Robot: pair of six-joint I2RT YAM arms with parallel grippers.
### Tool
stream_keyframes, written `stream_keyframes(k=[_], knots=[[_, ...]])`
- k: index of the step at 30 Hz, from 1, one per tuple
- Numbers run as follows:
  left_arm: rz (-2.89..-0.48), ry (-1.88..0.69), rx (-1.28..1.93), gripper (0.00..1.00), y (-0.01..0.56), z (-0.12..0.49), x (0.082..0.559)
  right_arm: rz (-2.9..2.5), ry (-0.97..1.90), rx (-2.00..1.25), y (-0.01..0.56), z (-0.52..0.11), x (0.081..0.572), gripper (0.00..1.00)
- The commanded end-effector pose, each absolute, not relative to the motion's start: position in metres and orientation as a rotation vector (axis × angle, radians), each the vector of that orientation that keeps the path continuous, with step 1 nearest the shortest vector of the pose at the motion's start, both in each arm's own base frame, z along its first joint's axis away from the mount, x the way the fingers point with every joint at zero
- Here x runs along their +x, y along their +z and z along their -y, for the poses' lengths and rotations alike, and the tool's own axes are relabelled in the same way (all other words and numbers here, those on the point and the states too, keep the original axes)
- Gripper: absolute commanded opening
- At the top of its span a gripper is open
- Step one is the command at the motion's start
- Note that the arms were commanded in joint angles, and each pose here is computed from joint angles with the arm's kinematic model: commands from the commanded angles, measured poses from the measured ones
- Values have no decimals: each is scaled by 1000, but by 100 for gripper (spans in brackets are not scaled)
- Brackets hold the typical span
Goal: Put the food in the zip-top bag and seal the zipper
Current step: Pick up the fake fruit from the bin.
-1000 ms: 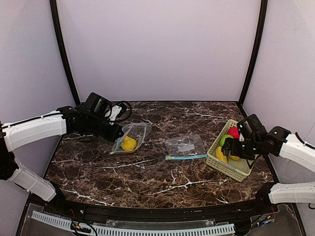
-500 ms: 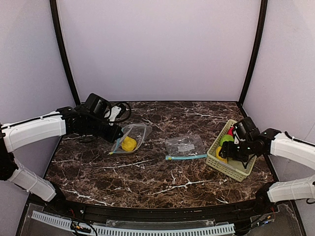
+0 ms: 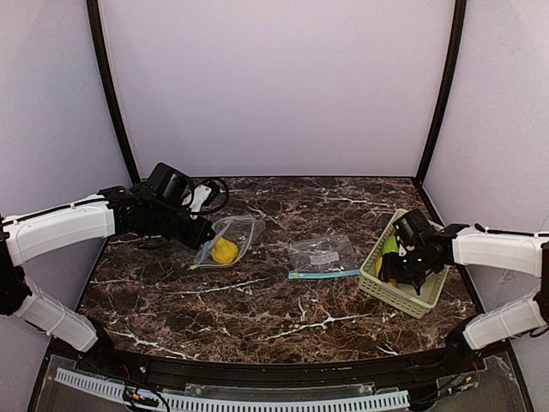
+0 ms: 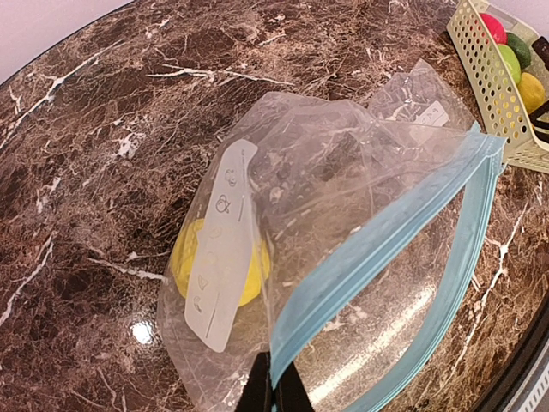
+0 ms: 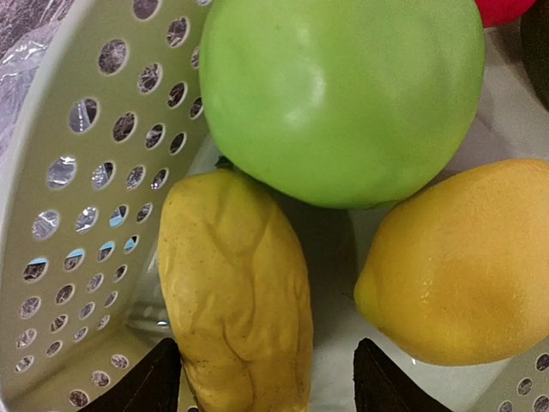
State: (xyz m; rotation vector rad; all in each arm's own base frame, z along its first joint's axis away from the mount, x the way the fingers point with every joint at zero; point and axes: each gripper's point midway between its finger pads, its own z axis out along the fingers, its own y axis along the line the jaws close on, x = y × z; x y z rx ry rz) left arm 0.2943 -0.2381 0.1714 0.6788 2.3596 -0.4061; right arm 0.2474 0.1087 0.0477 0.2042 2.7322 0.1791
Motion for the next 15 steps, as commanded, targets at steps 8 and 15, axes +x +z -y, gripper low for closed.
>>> stream_keyframes(k=[8, 15], knots=[[-2362, -420, 673, 1, 172, 236, 291, -2741, 72, 271, 38, -92, 247, 60], [-2363, -424, 673, 1, 172, 236, 291, -2744, 119, 251, 37, -99, 248, 55]])
